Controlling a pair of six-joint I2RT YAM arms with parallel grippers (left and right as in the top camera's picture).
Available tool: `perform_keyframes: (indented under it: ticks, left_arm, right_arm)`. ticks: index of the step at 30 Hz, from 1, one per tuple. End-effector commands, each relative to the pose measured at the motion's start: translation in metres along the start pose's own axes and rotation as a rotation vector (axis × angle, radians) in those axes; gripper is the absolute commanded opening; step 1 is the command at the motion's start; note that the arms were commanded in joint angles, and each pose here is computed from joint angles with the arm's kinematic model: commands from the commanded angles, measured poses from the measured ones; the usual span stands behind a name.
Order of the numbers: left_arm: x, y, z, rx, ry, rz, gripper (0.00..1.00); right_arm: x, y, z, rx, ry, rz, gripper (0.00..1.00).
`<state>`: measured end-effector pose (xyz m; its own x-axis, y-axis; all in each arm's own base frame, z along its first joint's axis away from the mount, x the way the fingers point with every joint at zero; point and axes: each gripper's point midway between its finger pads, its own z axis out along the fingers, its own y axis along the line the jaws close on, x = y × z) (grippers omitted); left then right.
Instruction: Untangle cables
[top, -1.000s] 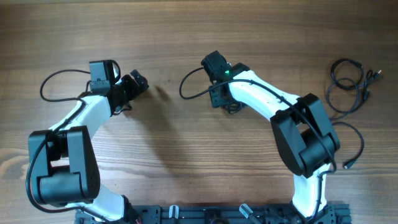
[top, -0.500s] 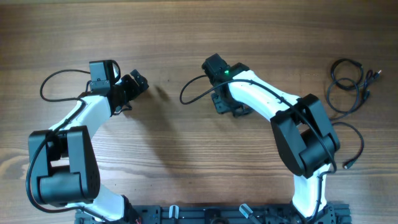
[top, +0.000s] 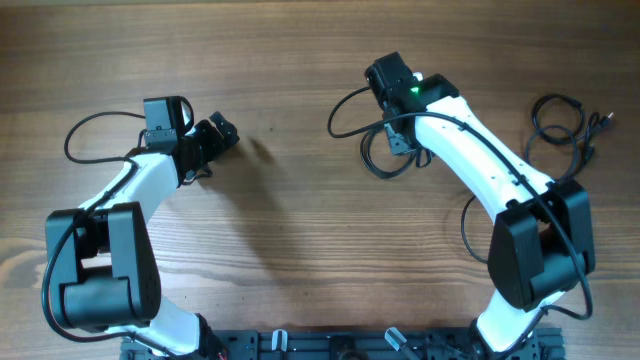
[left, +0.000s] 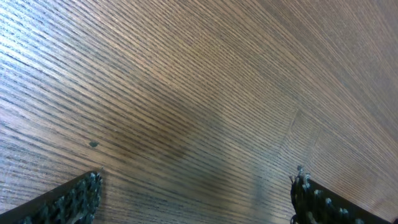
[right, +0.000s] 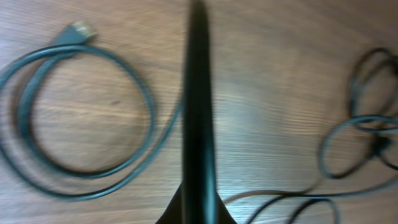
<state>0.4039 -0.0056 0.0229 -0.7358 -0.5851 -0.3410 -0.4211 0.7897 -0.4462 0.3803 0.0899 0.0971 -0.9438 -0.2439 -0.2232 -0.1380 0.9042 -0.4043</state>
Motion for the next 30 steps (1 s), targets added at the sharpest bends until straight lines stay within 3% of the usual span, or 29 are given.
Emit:
perform_keyframes:
  ticks: [1, 4, 8, 11, 14, 20, 21, 22, 25, 28, 30]
  left_arm:
    - [-0.001, -0.005, -0.004, 0.016, -0.007, 0.025, 1.00]
    - [-0.001, -0.005, -0.004, 0.016, -0.007, 0.025, 1.00]
    - [-0.001, -0.006, -0.004, 0.021, -0.004, 0.025, 1.00]
    - [-0.001, -0.006, -0.004, 0.023, -0.003, 0.025, 1.00]
    - [-0.001, -0.006, -0.004, 0.023, -0.003, 0.025, 1.00]
    - [-0.001, -0.006, -0.004, 0.023, -0.003, 0.026, 1.00]
    - [-0.001, -0.006, -0.004, 0.023, -0.003, 0.025, 1.00]
    - [-0.001, -0.006, -0.004, 0.023, -0.003, 0.025, 1.00]
    - [-0.001, -0.006, -0.004, 0.023, -0.003, 0.026, 1.00]
    - [-0.001, -0.006, -0.004, 0.023, -0.003, 0.025, 1.00]
    - [-0.001, -0.006, -0.004, 0.023, -0.003, 0.026, 1.00]
  right_arm:
    - [-0.030, -0.085, -0.043, 0.343, -0.153, 0.092, 0.04]
    - [-0.026, -0.149, -0.072, 0.606, -0.189, 0.170, 0.04]
    - [-0.014, -0.192, -0.057, 0.647, -0.129, 0.263, 0.04]
    - [-0.015, -0.209, -0.038, 0.571, -0.123, 0.341, 0.04]
    - [-0.014, -0.199, -0.012, 0.355, -0.102, 0.376, 0.05]
    - [-0.014, -0.197, 0.006, 0.195, -0.101, 0.441, 0.13]
    - [-0.015, -0.196, 0.006, 0.188, -0.102, 0.441, 0.25]
    - [-0.015, -0.196, 0.006, 0.185, -0.102, 0.441, 0.55]
    - [-0.014, -0.195, 0.006, 0.185, -0.098, 0.439, 0.97]
    - [-0.012, -0.191, 0.007, 0.162, -0.089, 0.434, 1.00]
    - [-0.023, -0.160, 0.009, -0.026, -0.107, 0.425, 1.00]
